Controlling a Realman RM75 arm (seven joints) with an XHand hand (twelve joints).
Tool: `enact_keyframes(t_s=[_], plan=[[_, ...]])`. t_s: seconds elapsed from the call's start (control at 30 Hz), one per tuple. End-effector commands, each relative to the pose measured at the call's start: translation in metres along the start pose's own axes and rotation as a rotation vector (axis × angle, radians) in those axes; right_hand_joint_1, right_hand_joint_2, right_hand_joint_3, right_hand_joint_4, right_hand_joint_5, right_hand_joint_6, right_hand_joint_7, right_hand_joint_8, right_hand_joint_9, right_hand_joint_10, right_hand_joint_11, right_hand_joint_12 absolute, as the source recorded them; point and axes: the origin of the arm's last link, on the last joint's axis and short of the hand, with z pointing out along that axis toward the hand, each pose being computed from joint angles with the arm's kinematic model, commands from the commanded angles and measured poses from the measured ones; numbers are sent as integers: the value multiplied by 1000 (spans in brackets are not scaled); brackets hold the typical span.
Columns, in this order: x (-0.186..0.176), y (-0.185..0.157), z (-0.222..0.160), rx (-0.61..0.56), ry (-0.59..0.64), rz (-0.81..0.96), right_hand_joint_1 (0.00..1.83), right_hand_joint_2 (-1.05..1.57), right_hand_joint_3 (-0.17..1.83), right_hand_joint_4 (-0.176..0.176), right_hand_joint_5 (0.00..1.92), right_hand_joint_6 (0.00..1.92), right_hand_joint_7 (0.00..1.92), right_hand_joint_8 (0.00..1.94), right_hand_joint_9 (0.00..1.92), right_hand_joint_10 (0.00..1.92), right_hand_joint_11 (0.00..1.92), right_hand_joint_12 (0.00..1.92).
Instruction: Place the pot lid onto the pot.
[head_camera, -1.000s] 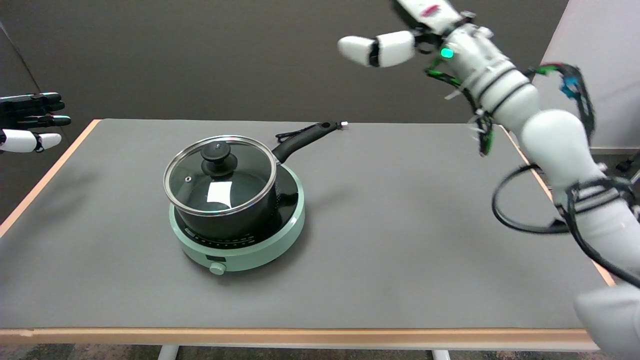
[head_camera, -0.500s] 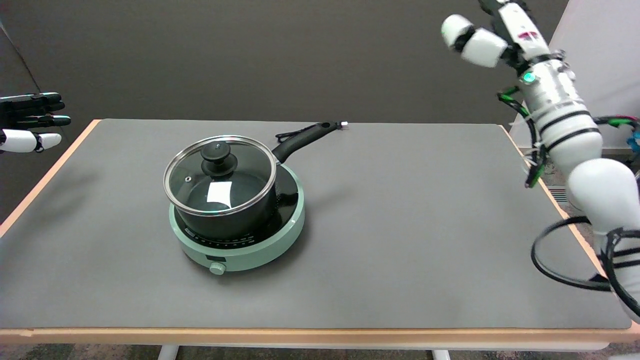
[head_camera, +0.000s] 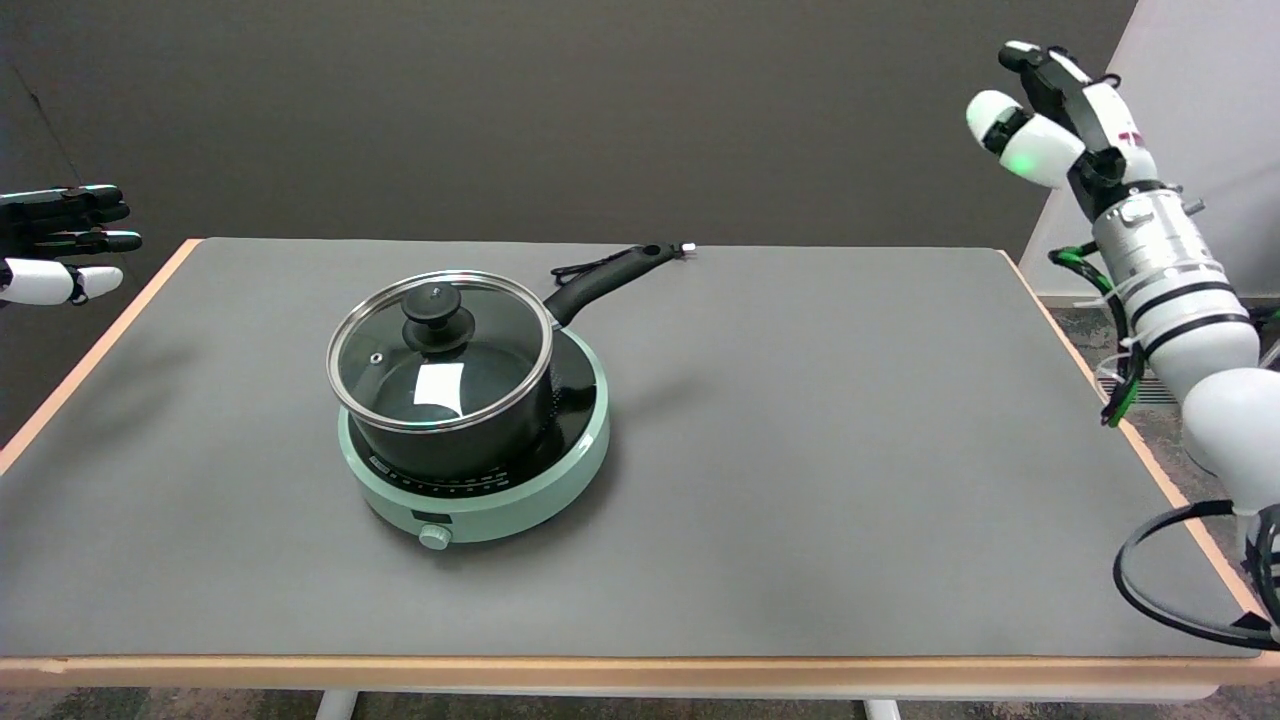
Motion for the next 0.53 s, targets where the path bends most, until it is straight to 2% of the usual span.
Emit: enact_keyframes(t_s=[0.03, 0.53], plan=[[3, 32, -13, -96, -1, 161, 242, 704, 982, -57, 252, 208, 74, 144, 58, 150, 32, 185], [5, 28, -8, -80, 6, 163, 255, 705, 982, -52, 267, 214, 82, 143, 55, 147, 16, 167]])
